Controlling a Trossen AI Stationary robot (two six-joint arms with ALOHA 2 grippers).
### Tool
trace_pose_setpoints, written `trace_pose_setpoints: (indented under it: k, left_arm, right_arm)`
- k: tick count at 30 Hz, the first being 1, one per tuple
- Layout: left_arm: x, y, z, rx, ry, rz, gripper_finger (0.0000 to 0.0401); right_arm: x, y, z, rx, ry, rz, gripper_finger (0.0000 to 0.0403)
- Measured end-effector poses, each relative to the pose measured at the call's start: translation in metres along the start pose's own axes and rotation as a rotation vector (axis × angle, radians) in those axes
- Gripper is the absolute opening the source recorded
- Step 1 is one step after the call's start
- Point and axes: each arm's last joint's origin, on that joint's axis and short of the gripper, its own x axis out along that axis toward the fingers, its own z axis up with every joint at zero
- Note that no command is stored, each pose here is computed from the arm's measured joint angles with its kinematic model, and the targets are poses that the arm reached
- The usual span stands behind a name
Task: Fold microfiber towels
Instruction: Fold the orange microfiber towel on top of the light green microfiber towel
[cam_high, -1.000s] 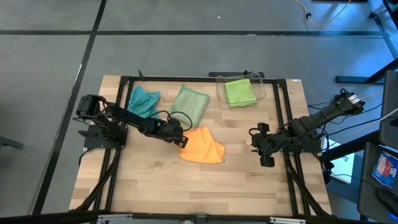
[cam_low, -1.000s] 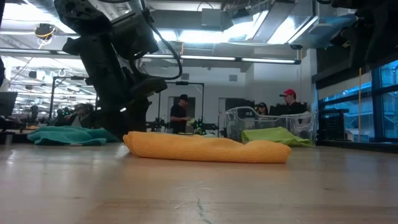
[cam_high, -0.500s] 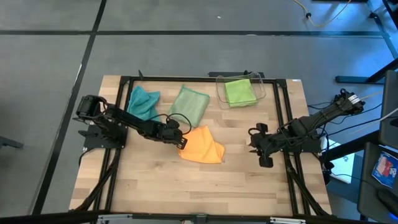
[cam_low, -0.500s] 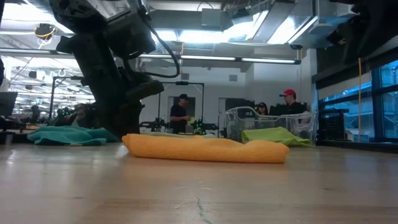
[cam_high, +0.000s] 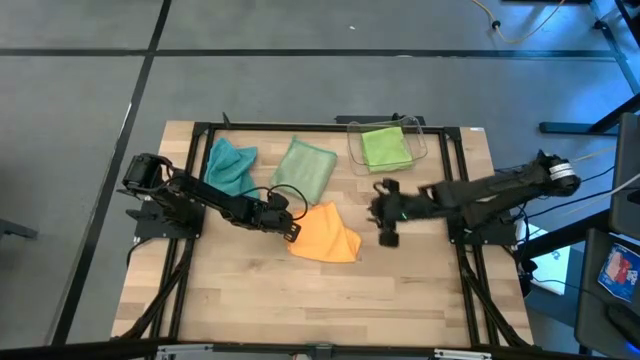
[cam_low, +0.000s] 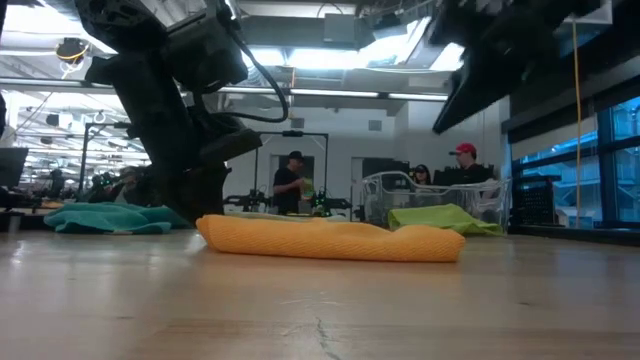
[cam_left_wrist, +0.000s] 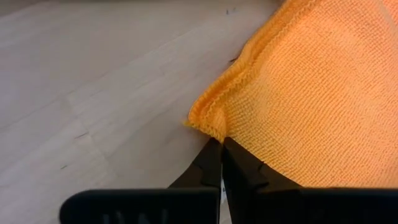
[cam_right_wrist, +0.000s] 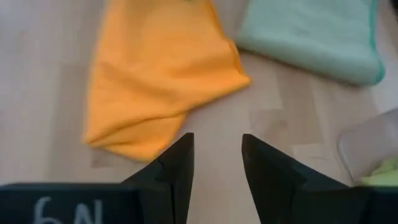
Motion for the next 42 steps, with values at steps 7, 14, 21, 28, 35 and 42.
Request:
trace_pose_setpoints:
  k: [7, 14, 21, 28, 35, 42]
  left_arm:
    - [0.0, 0.0, 0.0, 0.024, -0.006, 0.0, 0.0]
    - [0.0, 0.0, 0.0, 0.027, -0.01, 0.002, 0.0]
    - [0.0, 0.0, 0.0, 0.054, -0.013, 0.004, 0.0]
    - [0.0, 0.0, 0.0, 0.055, -0.022, 0.008, 0.0]
    - [0.0, 0.0, 0.0, 0.055, -0.025, 0.01, 0.0]
    - [0.0, 0.0, 0.0, 0.055, -0.028, 0.011, 0.0]
  right_arm:
    - [0.049, -0.047, 0.006, 0.132, 0.014, 0.23, 0.0138]
    - [0.11, -0.049, -0.004, 0.192, 0.059, 0.21, 0.0138]
    - [0.135, -0.066, -0.004, 0.335, -0.022, 0.217, 0.0138]
    - [0.16, -0.069, -0.019, 0.408, 0.036, 0.212, 0.0138]
    - [0.166, -0.069, -0.014, 0.419, -0.043, 0.242, 0.0138]
    - [0.167, -0.066, -0.015, 0.385, -0.041, 0.178, 0.0129]
